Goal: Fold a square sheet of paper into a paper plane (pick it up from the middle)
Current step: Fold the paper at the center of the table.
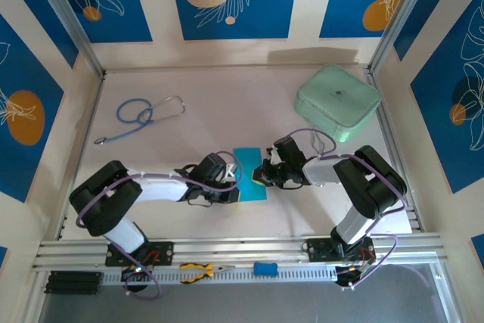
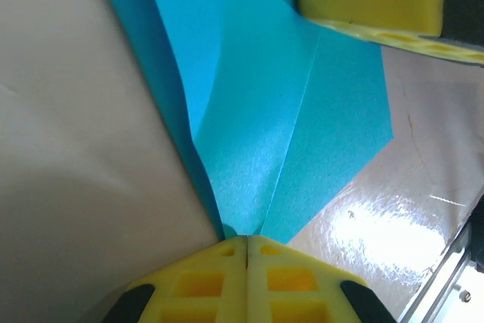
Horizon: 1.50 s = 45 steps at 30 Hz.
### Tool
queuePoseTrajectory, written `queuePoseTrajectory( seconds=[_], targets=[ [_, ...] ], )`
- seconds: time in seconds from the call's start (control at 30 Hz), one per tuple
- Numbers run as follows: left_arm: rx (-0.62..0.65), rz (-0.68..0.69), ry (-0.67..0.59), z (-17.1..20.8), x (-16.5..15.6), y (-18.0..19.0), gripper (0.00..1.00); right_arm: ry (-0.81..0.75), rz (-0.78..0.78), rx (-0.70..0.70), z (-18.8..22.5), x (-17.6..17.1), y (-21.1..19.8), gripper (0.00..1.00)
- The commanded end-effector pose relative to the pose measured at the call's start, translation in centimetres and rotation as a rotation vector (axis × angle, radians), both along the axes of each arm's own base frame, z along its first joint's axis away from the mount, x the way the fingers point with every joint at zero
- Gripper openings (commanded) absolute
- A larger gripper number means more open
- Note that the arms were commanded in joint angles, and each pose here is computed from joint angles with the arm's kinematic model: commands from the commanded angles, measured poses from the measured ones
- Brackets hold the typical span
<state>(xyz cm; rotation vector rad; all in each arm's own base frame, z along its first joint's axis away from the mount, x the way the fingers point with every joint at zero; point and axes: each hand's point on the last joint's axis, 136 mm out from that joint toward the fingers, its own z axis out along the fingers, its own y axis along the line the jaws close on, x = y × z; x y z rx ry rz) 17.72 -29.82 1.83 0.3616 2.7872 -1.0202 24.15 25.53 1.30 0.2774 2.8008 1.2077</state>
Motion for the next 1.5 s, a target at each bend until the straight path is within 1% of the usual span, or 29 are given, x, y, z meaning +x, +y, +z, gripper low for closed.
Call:
queuePoseTrajectory(
  seconds=[0.0,0.13,0.3,0.4,0.47,0.6,0.73,0.8,0.93,1.1,1.27,1.37,1.47],
  targets=[
    [0.087,-0.027,0.045,-0.8,-1.3,1.8,0.07,0.114,-0.032,-0.134,-3.7,-2.1,-2.7,0.0],
    [0.084,-0.032,0.019,0.1,-1.0,1.7,0.06,0.113,-0.032,-0.132,-3.6,-2.1,-2.7,0.0],
    [0.024,0.009,-0.077,3.3,0.6,1.0,0.06,0.11,-0.031,-0.128,-3.5,-2.0,-2.6,0.0],
    [-0.039,0.019,-0.101,4.8,1.4,-0.2,0.06,0.11,-0.03,-0.128,-3.5,-2.0,-2.6,0.0],
    [-0.091,0.012,-0.09,5.2,1.6,-1.4,0.06,0.111,-0.031,-0.128,-3.5,-2.0,-2.6,0.0],
    [-0.127,-0.004,-0.049,4.6,2.0,-3.1,0.06,0.112,-0.03,-0.129,-3.5,-2.1,-2.5,0.0],
    [-0.106,0.002,-0.03,3.2,2.4,-3.4,0.07,0.11,-0.03,-0.128,-3.4,-2.0,-2.5,0.0],
    [-0.097,-0.002,0.002,2.2,2.0,-3.4,0.07,0.112,-0.028,-0.13,-3.4,-2.1,-2.5,0.0],
    [-0.049,0.006,0.05,0.3,0.6,-2.0,0.07,0.111,-0.031,-0.132,-3.4,-2.1,-2.6,0.0],
    [0.008,0.018,0.075,-1.0,-1.2,0.6,0.07,0.108,-0.033,-0.129,-3.4,-1.9,-2.7,0.0],
    [0.018,0.006,0.073,-0.7,-1.8,1.2,0.07,0.109,-0.033,-0.127,-3.4,-2.0,-2.6,0.0],
    [0.002,-0.002,0.053,0.5,-1.4,0.7,0.07,0.109,-0.032,-0.126,-3.4,-2.0,-2.6,0.0],
    [-0.04,0.005,0.007,2.2,-0.5,-0.1,0.07,0.109,-0.032,-0.126,-3.3,-1.9,-2.6,0.0]
  ],
)
